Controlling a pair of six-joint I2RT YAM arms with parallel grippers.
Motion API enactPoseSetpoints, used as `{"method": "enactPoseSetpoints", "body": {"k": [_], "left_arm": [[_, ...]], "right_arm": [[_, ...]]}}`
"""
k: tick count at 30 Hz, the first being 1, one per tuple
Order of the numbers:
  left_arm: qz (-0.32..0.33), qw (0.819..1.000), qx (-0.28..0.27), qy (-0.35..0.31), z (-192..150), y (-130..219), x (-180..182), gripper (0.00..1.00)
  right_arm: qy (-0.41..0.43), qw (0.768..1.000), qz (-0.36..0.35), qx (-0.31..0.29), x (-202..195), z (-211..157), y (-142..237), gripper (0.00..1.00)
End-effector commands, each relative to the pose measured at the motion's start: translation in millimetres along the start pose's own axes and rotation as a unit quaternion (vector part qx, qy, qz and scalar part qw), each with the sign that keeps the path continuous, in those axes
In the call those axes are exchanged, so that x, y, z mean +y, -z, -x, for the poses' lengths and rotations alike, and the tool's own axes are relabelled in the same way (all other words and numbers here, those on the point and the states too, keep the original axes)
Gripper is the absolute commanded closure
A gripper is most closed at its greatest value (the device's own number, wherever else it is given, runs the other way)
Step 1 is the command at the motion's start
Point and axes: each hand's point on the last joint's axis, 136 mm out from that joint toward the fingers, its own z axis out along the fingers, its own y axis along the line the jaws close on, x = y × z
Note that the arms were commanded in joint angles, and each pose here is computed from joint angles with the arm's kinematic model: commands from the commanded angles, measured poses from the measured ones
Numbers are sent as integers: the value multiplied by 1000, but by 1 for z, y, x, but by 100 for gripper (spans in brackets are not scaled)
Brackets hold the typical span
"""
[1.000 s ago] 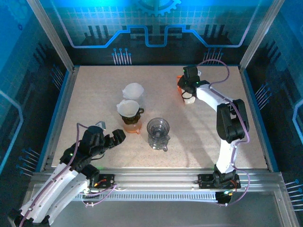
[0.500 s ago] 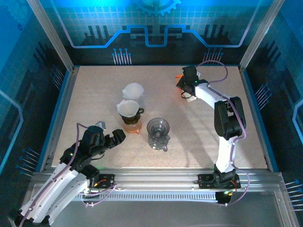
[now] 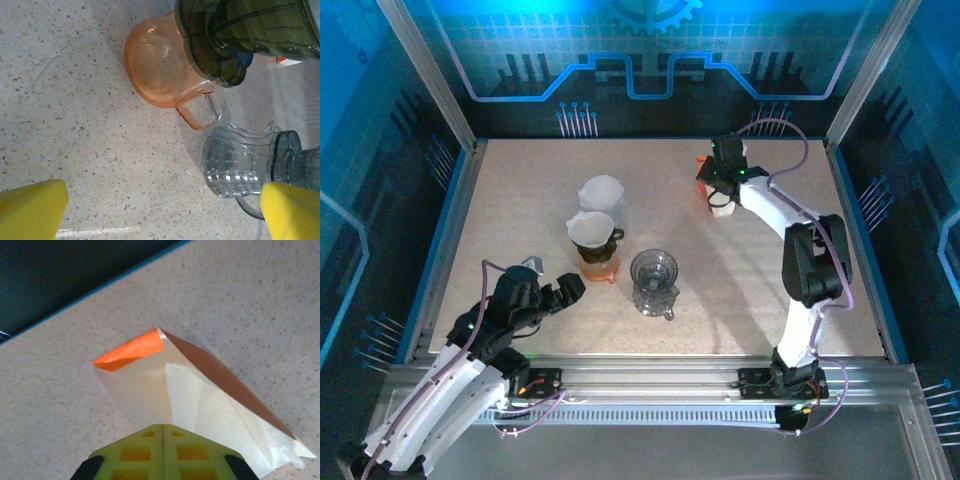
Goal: Place the coffee filter in the dripper
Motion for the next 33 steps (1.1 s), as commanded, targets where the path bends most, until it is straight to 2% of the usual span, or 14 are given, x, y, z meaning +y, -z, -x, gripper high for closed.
{"method": "enactPoseSetpoints", "body": {"k": [1,5,8,13,19,33], "left_arm": [[-7,1000,0,-3,2,2,-4,1],[-9,1000,-1,-4,3,2,-5,1],[-9,1000,-1,-5,3,2,-5,1],[-12,1000,-1,-4,4,0,-7,1],[-11,1000,2,-4,3,0,-7,1],[-8,1000,3,-5,2,-1,-5,1]], "right_arm": [[15,999,7,-28,-4,20,34,100],[20,999,21,-35,-9,19,58,100],[28,999,25,-12,-10,14,60,100],[31,999,28,27,-4,-1,33,76],[10,999,-1,30,-8,-1,-4,66],[-44,999,-25,16,-14,2,-32,64]]}}
